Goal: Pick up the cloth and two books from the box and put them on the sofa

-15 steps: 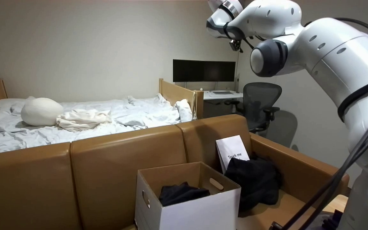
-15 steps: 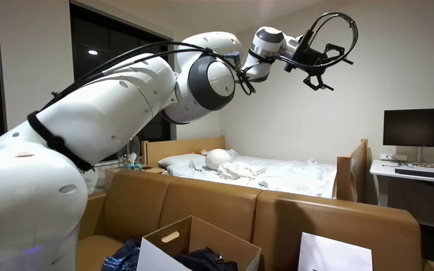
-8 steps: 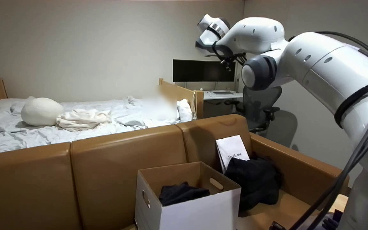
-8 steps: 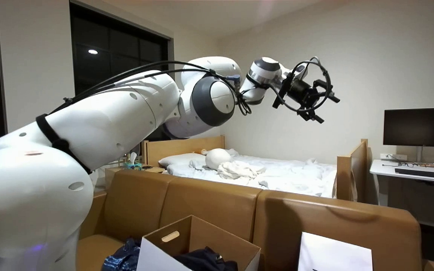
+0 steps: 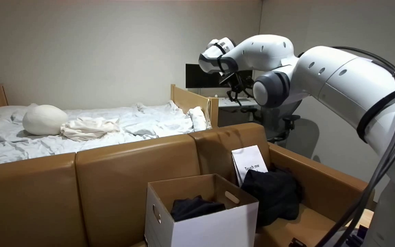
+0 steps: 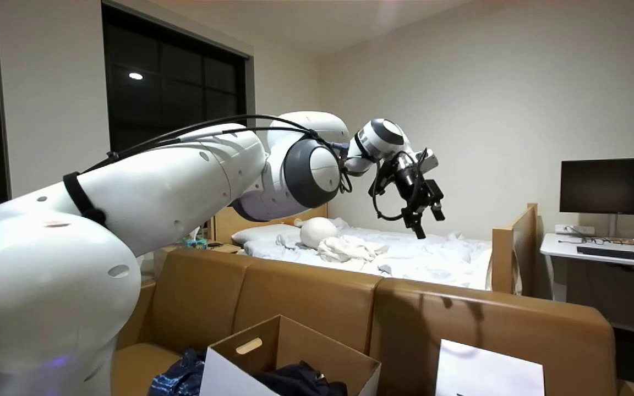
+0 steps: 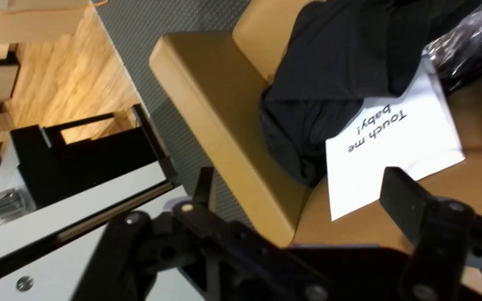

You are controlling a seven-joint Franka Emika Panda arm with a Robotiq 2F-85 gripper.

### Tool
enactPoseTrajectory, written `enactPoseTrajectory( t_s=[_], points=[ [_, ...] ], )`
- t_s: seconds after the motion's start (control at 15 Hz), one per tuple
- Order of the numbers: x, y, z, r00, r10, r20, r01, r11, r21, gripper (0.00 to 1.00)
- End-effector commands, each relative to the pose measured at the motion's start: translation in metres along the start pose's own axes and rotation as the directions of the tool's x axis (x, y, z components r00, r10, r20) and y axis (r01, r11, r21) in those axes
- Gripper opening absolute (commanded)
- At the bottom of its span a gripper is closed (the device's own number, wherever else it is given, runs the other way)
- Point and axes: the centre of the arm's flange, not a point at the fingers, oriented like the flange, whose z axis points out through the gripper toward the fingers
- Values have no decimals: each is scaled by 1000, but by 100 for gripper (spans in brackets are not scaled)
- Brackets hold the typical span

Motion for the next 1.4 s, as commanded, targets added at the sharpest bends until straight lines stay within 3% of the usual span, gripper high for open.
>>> enactPoseTrajectory(
  t_s=[0.0,0.4,0.73,0.8,0.93,1.13,1.27,1.33],
  points=[
    [-57,-9,60,990,-15,137,-4,990,141,100],
    [-84,-57,76,953,-114,281,-4,922,388,100],
    [-90,-77,75,917,-211,340,-27,815,579,100],
    [-31,-109,37,925,-205,321,17,864,503,100],
    [-28,-110,38,919,-218,329,6,842,540,100],
    [-27,-108,38,917,-221,332,3,836,548,100],
    [-35,-111,23,930,-240,280,54,841,539,100],
    [-46,-114,15,951,-216,223,71,852,519,100]
  ],
)
